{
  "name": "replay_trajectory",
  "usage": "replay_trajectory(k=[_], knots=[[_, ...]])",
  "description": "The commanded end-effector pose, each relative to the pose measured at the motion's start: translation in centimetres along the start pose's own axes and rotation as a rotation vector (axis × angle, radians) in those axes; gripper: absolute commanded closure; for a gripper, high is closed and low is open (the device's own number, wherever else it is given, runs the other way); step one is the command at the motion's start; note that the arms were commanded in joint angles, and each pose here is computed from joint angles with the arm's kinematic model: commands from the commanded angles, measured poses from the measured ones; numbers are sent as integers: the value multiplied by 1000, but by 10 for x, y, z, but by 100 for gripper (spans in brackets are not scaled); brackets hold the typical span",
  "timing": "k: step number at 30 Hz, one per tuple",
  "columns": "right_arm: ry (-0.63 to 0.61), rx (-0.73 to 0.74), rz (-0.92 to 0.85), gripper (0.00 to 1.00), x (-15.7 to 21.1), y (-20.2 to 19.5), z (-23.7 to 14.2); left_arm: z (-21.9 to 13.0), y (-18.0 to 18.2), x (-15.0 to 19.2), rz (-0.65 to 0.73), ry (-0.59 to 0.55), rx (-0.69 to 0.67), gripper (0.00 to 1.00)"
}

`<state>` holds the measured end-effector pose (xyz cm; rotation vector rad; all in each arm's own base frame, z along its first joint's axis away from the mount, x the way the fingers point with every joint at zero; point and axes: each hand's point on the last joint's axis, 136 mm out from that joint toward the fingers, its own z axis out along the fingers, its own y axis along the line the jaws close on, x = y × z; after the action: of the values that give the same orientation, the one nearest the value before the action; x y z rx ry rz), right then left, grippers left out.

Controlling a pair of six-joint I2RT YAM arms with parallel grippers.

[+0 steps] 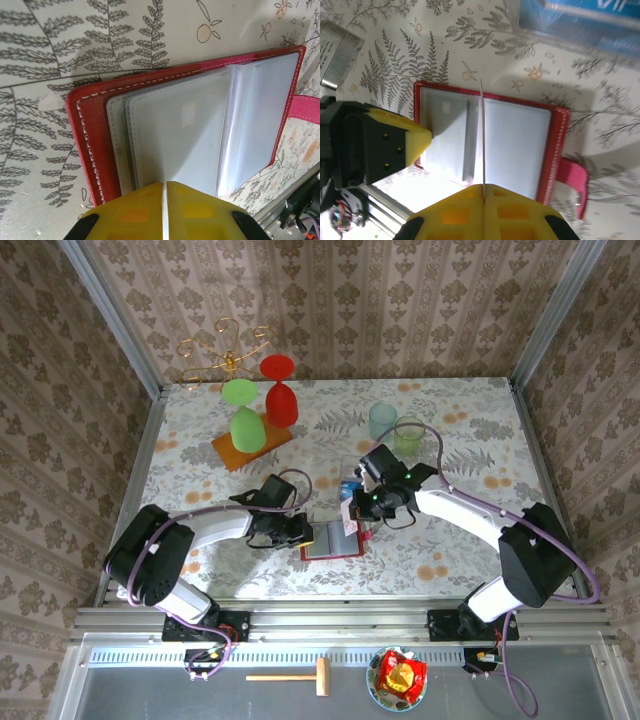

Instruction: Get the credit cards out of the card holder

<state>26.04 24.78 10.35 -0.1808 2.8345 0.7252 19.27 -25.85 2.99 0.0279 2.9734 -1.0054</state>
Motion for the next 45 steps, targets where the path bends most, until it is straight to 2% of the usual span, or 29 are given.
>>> replay_trajectory(k=[1,4,10,15,20,32,45], knots=[[2,85,-217,100,-2,-8,-23,-11,-13,-8,25,-31,12,88],[31,161,-366,100,-6,-20,-31,-14,-16,-10,30,-41,19,87],[74,261,-772,100,-16,-28,-49,-23,-18,-15,41,-76,40,84],[108,339,-984,100,-32,-36,-62,-32,-14,-16,38,-107,44,84],[139,339,-1121,100,-47,-34,-71,-36,-9,-15,21,-121,43,83],[198,223,-1179,100,-91,-26,-65,-39,2,-15,-12,-118,26,82],[319,195,-1162,100,-121,-50,-35,-47,12,-17,-46,-135,8,82]])
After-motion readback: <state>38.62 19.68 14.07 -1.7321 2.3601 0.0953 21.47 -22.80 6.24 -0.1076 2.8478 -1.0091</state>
